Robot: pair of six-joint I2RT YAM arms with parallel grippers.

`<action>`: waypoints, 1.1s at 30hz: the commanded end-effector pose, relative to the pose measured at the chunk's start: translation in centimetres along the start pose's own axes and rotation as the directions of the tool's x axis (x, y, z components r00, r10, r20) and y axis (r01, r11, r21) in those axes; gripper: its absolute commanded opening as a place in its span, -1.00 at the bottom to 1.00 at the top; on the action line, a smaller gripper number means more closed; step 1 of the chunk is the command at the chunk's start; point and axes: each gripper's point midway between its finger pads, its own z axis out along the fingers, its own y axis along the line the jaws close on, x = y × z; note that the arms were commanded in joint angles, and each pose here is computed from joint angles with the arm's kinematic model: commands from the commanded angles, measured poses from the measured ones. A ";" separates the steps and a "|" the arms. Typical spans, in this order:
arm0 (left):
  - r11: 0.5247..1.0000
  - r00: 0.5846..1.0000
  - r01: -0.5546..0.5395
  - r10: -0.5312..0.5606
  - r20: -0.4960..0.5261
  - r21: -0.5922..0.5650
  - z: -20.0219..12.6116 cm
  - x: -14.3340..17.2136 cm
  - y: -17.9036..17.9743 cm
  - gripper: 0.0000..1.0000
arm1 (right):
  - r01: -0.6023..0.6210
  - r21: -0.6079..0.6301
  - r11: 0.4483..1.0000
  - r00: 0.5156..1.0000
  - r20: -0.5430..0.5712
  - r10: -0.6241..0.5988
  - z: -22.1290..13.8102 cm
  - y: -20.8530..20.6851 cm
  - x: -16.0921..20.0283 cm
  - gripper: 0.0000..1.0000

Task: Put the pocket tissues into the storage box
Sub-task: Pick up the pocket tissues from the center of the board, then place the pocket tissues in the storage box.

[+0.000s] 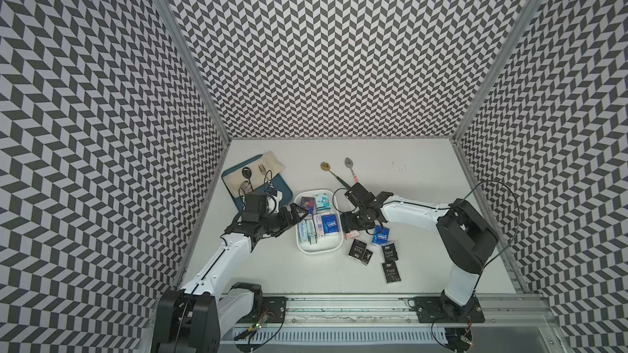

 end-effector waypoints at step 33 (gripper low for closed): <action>0.999 0.997 0.039 -0.041 0.070 0.023 -1.4 -1.4 1.4 0.99 | 0.080 -0.039 0.996 0.983 0.166 -0.072 -8.1 6.4 -5.9 -0.21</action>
